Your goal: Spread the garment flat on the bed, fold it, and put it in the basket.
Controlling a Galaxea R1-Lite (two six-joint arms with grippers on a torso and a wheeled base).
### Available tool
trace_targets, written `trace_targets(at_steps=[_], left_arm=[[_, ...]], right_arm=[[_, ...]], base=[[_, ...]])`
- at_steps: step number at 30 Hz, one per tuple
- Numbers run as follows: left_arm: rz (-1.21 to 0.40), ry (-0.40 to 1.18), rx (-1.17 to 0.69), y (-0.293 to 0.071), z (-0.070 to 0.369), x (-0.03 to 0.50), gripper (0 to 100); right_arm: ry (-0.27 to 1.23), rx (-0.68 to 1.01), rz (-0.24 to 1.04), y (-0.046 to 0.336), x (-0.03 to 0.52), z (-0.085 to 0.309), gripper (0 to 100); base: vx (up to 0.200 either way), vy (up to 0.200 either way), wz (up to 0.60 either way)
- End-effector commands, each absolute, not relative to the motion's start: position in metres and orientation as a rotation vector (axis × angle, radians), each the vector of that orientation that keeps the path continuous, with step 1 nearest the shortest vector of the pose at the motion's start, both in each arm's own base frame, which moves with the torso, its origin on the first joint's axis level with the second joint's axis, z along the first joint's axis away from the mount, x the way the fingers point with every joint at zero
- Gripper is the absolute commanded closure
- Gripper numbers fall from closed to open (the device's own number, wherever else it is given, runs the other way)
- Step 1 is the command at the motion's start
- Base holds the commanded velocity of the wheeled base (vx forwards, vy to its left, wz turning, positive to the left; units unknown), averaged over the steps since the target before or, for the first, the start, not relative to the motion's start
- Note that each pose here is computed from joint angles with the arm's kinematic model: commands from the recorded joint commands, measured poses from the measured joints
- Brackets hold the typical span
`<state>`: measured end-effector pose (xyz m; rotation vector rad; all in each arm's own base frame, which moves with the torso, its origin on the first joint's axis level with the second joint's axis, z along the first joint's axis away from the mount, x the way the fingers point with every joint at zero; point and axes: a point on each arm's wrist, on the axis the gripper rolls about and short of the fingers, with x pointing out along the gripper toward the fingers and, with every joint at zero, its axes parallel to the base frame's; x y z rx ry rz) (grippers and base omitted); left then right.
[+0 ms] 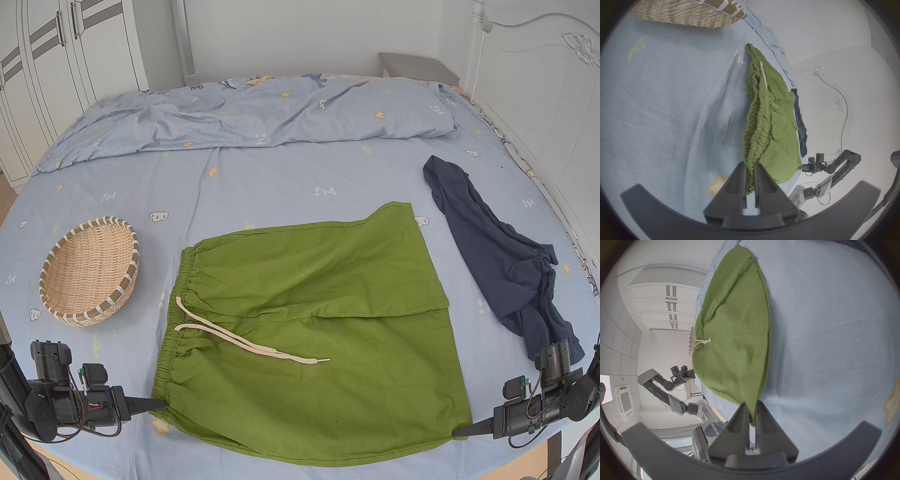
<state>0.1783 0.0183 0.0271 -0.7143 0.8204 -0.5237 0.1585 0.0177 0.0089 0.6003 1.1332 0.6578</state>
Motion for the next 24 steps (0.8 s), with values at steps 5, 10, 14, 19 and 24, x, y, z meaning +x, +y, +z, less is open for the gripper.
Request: trace_targets(at_steps=[5,10,14,19,24], left_arm=[[-0.512,0.801,-0.720,0.019,0.036,0.169,100],[-0.523,0.796,-0.711,0.016,0.040,0.166,100],[-0.527,0.794,-0.705,0.014,0.047,0.159,100],[-0.555,0.772,-0.758,0.002,0.082,0.136,100],[-0.568,0.832,-0.951,-0.014,0.141,0.127,100]], right_arm=[[1.081,0.580,0.673,0.018,0.155,0.017,100],[1.011,0.557,0.689,0.018,0.148,0.032,100],[0.945,0.558,0.689,0.018,0.140,0.046,100],[0.771,0.616,0.705,0.022,0.134,0.091,100],[0.767,0.632,0.713,0.024,0.135,0.131,100]], base=[[0.200,0.000,0.00],[0.160,0.000,0.00],[0.000,0.000,0.00],[0.000,0.000,0.00],[0.000,0.000,0.00]])
